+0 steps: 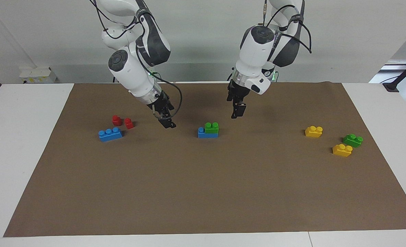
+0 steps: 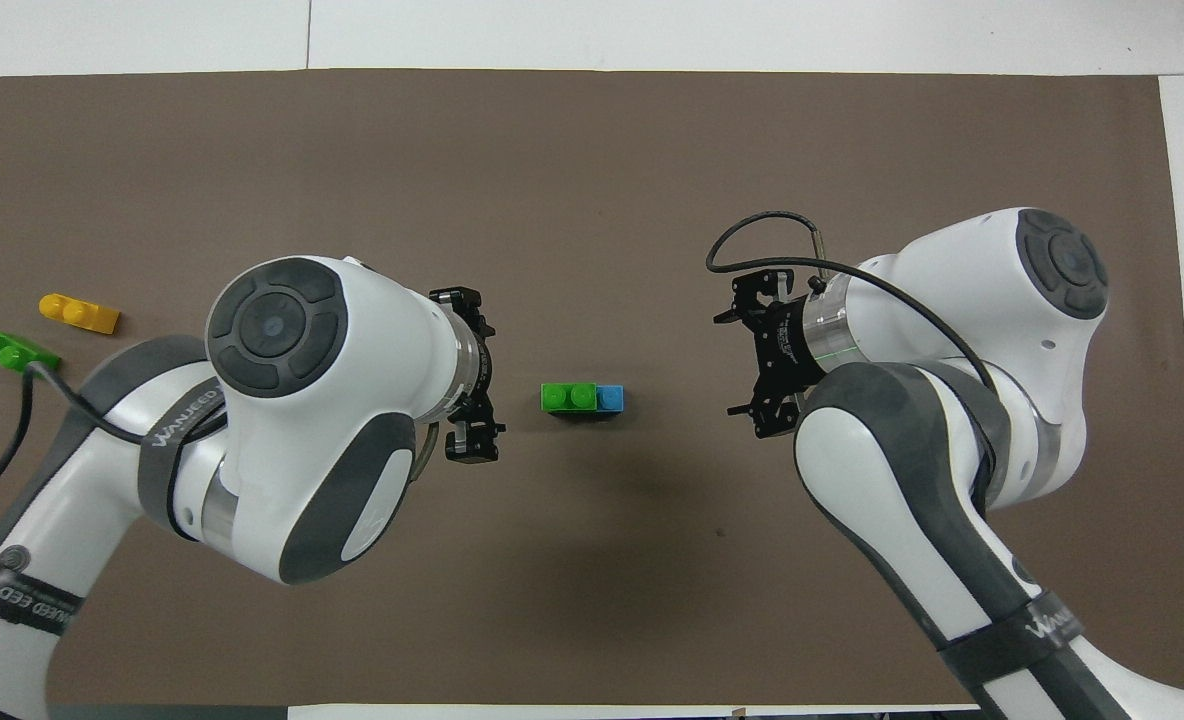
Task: Remove green block with left arm and hold with right
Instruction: 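Move both grippers toward the joined green-and-blue brick in the middle, then close the left gripper on the green part while the right gripper approaches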
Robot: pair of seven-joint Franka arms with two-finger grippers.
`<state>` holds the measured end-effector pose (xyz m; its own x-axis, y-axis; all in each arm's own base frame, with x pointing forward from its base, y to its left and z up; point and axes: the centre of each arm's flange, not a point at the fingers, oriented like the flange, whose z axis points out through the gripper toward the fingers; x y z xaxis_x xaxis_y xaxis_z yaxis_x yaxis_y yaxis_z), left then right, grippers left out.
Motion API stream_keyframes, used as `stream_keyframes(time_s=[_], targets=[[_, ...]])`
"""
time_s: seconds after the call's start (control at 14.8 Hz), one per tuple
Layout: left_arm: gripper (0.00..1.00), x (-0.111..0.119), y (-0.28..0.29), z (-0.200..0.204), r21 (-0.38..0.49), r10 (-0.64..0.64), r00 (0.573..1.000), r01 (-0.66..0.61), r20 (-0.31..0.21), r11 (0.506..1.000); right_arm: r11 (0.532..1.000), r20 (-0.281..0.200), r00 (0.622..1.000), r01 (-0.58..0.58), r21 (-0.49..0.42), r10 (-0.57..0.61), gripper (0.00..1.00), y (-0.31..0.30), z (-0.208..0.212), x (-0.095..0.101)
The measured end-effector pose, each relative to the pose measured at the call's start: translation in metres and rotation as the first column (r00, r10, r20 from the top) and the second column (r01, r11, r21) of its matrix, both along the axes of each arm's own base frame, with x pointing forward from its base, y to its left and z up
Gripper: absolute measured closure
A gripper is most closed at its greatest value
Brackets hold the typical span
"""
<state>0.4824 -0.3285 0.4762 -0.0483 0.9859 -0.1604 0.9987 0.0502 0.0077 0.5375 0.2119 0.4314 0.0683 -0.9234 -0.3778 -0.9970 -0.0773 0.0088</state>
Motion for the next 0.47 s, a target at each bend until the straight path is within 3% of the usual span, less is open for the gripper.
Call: stream_keyframes(time_s=[0.47], targets=[[0.0,-0.007,-0.035,-0.05,0.015,0.032,0.999,-0.032,-0.042,0.999,0.999,0.026,0.999,0.043,-0.003,-0.042,0.0,0.03,-0.032,-0.01]])
